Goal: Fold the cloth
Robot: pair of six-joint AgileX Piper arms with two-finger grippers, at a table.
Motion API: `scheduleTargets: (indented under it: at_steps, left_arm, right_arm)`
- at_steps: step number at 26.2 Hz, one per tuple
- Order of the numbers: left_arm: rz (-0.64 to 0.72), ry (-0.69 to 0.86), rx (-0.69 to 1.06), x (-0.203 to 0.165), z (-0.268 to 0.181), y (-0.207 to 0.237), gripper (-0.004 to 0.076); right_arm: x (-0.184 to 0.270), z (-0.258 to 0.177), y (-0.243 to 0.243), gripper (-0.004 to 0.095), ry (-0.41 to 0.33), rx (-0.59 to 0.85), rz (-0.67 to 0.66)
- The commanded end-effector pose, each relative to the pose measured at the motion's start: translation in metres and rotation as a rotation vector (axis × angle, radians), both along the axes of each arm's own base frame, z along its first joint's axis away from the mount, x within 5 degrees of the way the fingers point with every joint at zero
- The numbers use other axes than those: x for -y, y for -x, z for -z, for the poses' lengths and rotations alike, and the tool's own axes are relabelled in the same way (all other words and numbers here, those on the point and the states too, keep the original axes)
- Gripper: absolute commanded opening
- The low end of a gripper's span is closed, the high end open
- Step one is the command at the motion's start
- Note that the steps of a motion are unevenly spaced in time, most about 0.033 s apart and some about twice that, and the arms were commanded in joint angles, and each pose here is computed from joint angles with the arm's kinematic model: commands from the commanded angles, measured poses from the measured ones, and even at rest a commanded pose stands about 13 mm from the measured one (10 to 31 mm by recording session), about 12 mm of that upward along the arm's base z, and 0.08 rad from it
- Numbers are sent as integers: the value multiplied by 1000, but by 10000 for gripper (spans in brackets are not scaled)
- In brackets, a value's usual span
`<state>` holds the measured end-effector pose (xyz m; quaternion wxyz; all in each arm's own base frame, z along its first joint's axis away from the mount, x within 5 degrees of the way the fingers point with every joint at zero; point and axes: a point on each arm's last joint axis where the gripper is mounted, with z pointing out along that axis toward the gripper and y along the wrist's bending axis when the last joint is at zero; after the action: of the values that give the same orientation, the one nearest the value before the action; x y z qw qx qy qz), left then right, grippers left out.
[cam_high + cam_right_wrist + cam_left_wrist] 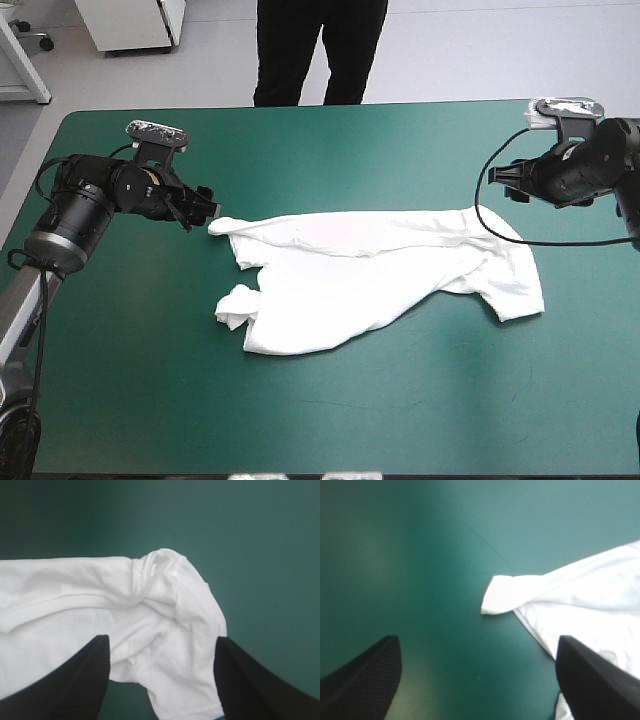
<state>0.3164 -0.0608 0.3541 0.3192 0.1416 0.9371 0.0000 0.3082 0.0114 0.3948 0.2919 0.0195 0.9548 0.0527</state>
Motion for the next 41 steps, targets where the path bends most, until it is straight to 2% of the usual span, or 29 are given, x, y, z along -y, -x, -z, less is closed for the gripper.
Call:
scheduleTargets:
  at_steps: [1,2,4,8,11,15,22,27,32,41]
  left_arm:
    - [1,47,10,1,-19,12,598]
    - [4,77,-73,3,-15,19,598]
    - [41,107,-125,9,-13,23,598]
    - [132,49,-177,34,-5,34,587]
    - [170,16,-280,52,20,49,526]
    - [205,2,-365,61,42,60,523]
    - [205,-26,-347,60,67,62,523]
    - [136,-22,-342,45,84,58,523]
    - [151,-60,-415,37,109,64,521]
    - [172,25,-463,52,144,54,455]
  right_arm:
    - [1,-27,20,581,-1,67,3]
    - [0,-25,24,581,1,27,-1]
    - [0,-25,25,581,1,18,-2]
    - [1,-26,23,577,-2,38,6]
    - [3,-26,24,577,30,32,14]
    - [4,-25,24,577,33,26,14]
    - [4,-25,25,577,38,19,15]
    - [5,-25,25,577,45,15,16]
    - [5,-25,25,577,45,17,16]
    - [3,-25,25,577,25,16,19]
